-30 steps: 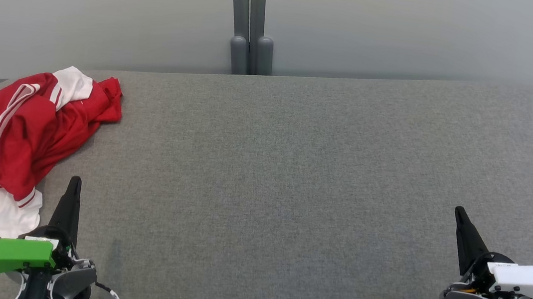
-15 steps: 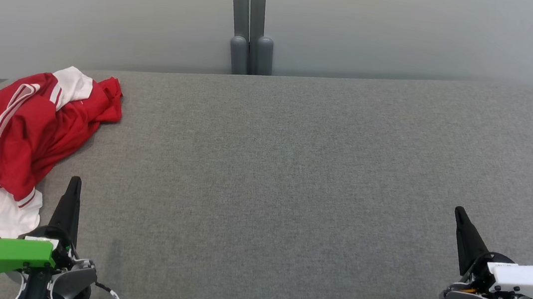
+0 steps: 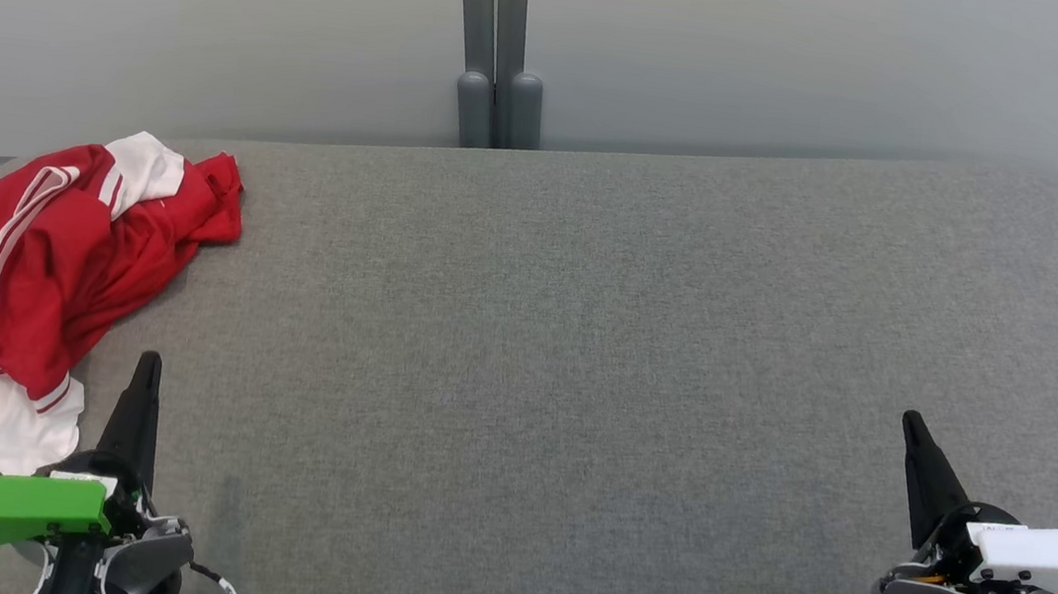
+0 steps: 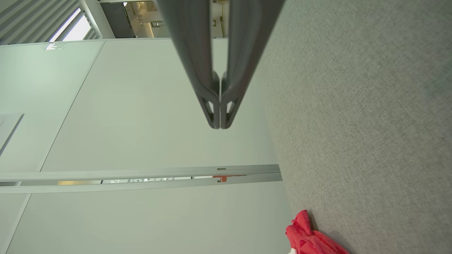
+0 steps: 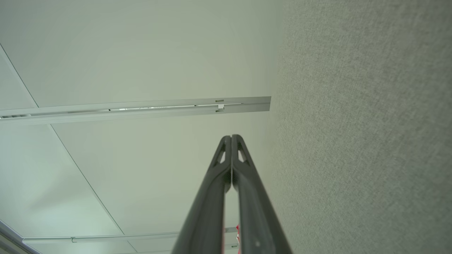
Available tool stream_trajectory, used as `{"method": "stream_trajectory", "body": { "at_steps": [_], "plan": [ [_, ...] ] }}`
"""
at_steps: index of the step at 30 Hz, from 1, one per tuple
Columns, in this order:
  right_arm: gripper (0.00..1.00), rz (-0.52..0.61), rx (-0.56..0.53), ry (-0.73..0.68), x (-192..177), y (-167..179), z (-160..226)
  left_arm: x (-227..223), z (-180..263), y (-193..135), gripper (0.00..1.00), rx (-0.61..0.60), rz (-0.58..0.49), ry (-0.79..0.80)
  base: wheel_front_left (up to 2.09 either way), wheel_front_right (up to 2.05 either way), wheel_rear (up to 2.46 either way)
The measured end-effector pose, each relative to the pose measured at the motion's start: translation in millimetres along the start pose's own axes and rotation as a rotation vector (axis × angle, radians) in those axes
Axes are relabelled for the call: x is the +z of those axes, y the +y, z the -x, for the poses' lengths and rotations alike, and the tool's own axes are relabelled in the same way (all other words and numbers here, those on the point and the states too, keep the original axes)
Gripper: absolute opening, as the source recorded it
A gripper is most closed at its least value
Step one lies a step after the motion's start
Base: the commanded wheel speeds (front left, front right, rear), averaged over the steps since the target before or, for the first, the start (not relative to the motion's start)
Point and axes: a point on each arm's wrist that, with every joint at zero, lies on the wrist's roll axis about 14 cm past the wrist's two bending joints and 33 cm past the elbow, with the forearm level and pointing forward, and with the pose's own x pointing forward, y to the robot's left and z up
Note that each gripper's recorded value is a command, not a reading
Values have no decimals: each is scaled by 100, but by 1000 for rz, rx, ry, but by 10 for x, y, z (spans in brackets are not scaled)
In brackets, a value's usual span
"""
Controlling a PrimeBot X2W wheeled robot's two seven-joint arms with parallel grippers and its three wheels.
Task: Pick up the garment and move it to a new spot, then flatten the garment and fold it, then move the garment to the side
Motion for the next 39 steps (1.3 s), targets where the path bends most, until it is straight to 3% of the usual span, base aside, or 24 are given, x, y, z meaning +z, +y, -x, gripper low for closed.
{"method": "stream_trajectory", "body": {
  "at_steps": [5,10,18,26,39],
  "plan": [
    [100,-11,-64,-1,-24,-218,95,-32,94,221,100,66,10,2,0,0,0],
    [100,10,-66,-2,-64,-222,99,-69,96,226,100,67,4,-2,0,0,0],
    [100,154,-51,8,-109,-163,94,-111,96,231,100,70,-70,-4,0,0,0],
    [100,369,-11,29,-171,-42,85,-108,105,228,100,76,-213,-11,0,0,0],
    [100,687,43,52,-227,74,84,-152,125,214,100,72,-536,6,0,0,0]
  ]
}}
